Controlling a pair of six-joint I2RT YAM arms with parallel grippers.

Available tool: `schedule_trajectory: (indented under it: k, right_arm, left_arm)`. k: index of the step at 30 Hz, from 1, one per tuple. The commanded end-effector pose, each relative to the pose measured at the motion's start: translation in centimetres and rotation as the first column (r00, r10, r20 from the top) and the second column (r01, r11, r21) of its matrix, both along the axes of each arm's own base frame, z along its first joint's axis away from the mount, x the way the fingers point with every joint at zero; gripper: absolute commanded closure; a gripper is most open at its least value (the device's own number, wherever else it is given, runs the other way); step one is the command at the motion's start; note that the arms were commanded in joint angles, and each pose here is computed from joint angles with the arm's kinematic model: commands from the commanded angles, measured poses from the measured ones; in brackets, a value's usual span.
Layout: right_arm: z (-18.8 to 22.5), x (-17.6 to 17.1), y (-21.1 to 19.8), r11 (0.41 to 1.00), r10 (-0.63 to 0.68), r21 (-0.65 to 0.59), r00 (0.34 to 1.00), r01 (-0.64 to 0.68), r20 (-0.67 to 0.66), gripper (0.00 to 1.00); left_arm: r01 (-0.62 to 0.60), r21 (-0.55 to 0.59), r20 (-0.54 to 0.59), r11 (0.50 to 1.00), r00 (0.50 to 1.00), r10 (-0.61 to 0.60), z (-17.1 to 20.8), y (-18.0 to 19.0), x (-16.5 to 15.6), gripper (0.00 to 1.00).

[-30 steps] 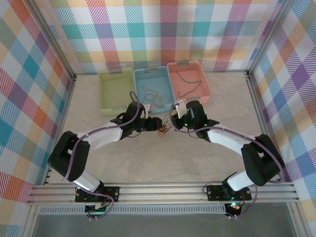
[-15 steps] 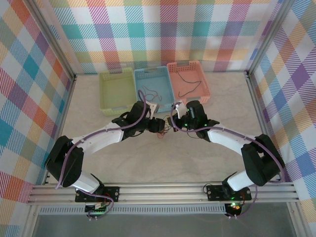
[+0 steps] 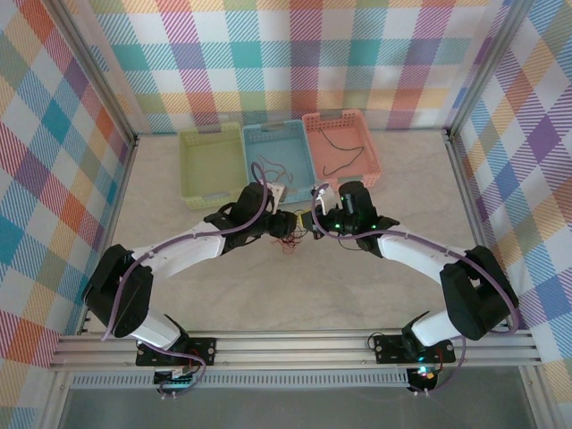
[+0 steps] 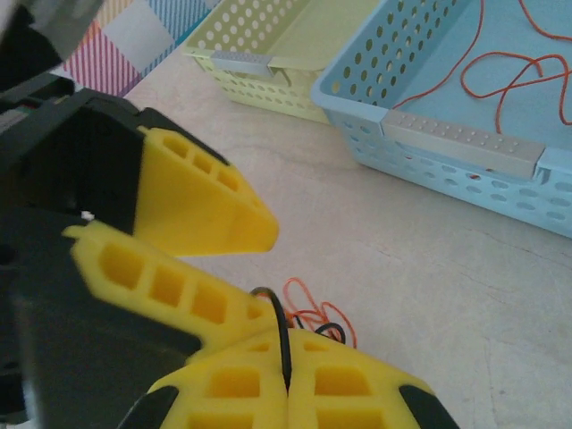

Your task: Untangle the cables

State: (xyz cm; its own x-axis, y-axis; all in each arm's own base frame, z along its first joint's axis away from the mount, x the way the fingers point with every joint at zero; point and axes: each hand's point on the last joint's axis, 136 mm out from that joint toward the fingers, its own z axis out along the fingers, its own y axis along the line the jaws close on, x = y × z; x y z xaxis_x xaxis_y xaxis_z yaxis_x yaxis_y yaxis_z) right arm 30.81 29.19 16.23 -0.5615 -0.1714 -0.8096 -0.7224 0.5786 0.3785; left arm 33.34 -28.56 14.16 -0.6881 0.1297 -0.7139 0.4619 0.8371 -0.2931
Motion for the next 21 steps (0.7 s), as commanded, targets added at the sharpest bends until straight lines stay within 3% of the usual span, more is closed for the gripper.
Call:
schedule_trajectory:
  k: [1, 6, 11, 17, 21]
  right_arm:
    - [1.1, -0.6, 0.8, 0.998, 0.049, 0.049, 0.999, -0.050, 0.015, 1.00]
    - [1.7, -1.3, 0.9, 0.995, 0.082, 0.062, 0.996, -0.084, 0.030, 1.00]
    - [2.8, -2.7, 1.5, 0.980, 0.164, 0.106, 0.985, -0.169, 0.052, 1.00]
    - [4.0, -4.3, 2.3, 0.950, 0.263, 0.154, 0.962, -0.271, 0.070, 1.00]
    - [3.5, -4.0, 2.2, 0.958, 0.246, 0.136, 0.967, -0.253, 0.067, 1.00]
  left_arm:
    - [-0.030, 0.011, 0.050, 0.999, 0.998, 0.030, 0.0, -0.5, 1.5, 0.55]
    - [-0.109, 0.044, 0.076, 0.993, 0.991, 0.106, -0.5, 0.8, 2.3, 0.63]
    - [-0.137, 0.034, 0.098, 0.990, 0.986, 0.133, -0.2, 1.2, 2.6, 0.63]
    - [-0.110, 0.005, 0.090, 0.994, 0.990, 0.109, -0.2, 0.6, 2.3, 0.60]
    - [-0.072, -0.030, 0.092, 0.997, 0.993, 0.075, 0.2, 0.0, 1.8, 0.54]
